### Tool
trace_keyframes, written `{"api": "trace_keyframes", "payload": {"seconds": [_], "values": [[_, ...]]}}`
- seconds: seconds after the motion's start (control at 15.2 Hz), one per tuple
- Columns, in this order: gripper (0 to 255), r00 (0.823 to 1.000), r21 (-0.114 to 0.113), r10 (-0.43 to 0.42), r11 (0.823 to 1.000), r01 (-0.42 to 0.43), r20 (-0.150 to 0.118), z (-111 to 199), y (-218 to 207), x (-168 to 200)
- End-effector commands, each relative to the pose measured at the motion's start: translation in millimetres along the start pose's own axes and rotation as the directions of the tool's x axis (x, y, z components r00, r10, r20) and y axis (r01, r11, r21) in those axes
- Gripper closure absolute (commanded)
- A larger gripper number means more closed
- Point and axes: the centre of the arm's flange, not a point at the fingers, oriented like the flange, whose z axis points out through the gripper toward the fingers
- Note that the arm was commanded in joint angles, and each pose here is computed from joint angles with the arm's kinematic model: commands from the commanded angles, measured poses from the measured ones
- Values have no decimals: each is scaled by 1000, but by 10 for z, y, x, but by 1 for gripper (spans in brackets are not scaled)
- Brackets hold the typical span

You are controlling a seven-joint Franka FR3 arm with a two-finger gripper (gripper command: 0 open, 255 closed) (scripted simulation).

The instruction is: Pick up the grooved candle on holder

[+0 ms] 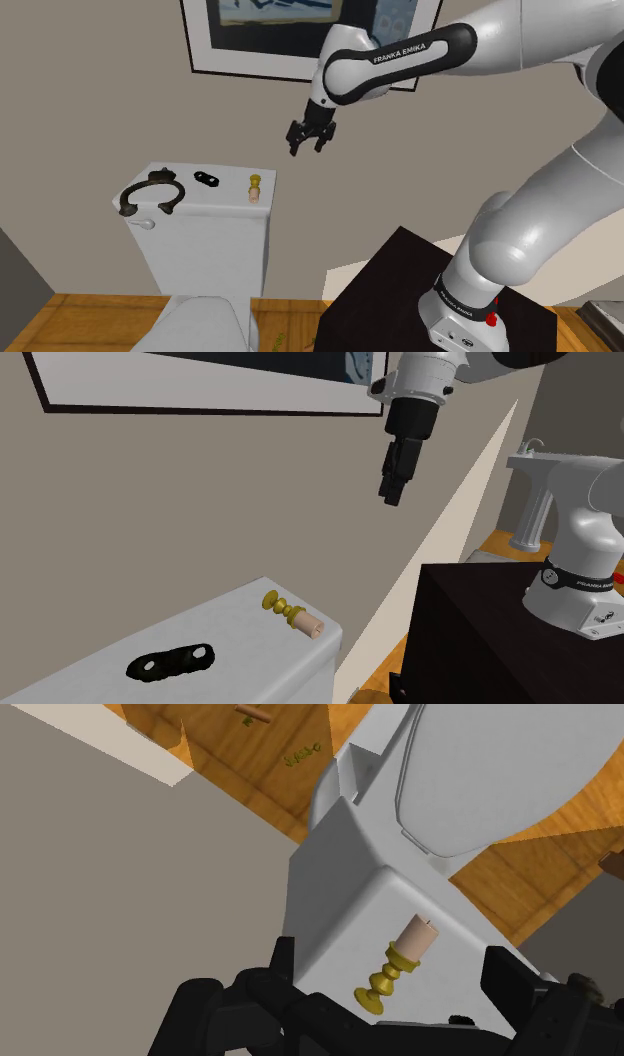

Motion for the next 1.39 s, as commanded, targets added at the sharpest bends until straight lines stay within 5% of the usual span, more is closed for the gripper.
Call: {"api": "trace_keyframes", "payload": {"seconds": [0.0,1.06,1.32], "values": [[0,1000,-2,0,1000,0,-3,213,-71,122],[0,1000,-20,-3,1000,3,-9,1907,-740,1199],[0,1000,-21,-3,1000,3,-10,2129,-746,1213]]}}
